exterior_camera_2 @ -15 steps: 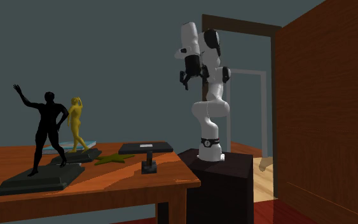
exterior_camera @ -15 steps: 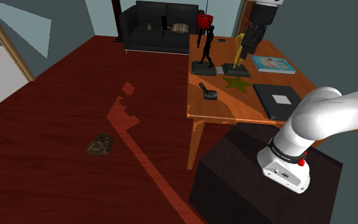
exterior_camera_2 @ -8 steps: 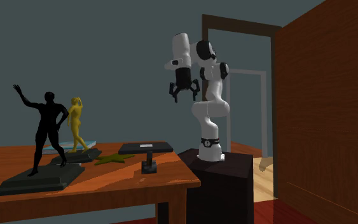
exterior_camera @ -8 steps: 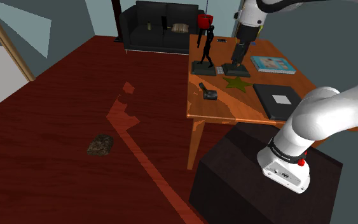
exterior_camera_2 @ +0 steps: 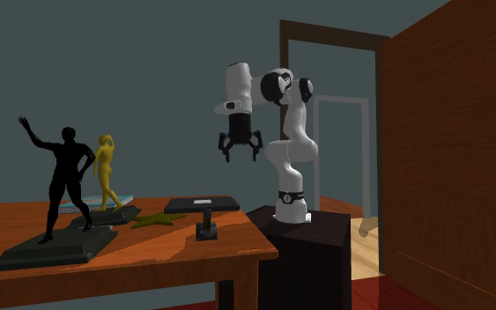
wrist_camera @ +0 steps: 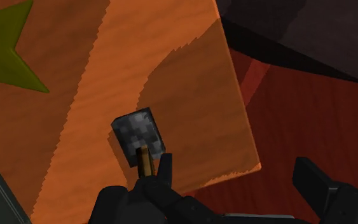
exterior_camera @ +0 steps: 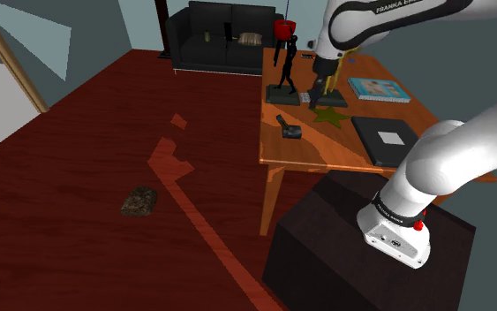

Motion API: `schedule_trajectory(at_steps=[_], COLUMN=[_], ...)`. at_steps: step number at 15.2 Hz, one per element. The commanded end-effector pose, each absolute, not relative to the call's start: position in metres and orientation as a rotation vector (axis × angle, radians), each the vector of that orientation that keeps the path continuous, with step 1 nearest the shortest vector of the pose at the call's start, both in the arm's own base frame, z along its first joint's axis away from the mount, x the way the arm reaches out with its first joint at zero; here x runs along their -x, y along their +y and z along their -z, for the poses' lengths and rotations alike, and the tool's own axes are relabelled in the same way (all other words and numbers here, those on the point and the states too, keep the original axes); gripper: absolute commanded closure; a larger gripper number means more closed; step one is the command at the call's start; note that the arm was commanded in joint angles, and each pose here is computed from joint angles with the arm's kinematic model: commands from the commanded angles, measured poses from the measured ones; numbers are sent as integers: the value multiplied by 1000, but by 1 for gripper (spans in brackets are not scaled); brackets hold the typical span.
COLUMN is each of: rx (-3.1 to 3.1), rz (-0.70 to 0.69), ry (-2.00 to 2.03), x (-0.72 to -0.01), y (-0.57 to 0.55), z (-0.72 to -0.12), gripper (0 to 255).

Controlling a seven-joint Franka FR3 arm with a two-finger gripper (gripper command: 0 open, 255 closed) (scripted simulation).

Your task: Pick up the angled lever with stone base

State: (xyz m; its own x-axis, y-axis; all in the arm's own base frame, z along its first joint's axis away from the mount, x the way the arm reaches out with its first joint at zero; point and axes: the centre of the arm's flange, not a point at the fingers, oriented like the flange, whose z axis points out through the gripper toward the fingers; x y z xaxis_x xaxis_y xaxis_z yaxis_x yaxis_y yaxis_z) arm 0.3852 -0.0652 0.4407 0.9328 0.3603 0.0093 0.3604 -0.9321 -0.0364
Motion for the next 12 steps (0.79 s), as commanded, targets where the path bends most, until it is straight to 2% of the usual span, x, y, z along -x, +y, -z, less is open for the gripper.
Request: schedule_trajectory(at_steps=[1,12], rx=[3052,3024], rz=[10,31], ry=[-633,-967], x=[-406,-493], y=[-73,-104], z=[-418,-313], gripper=[0,0])
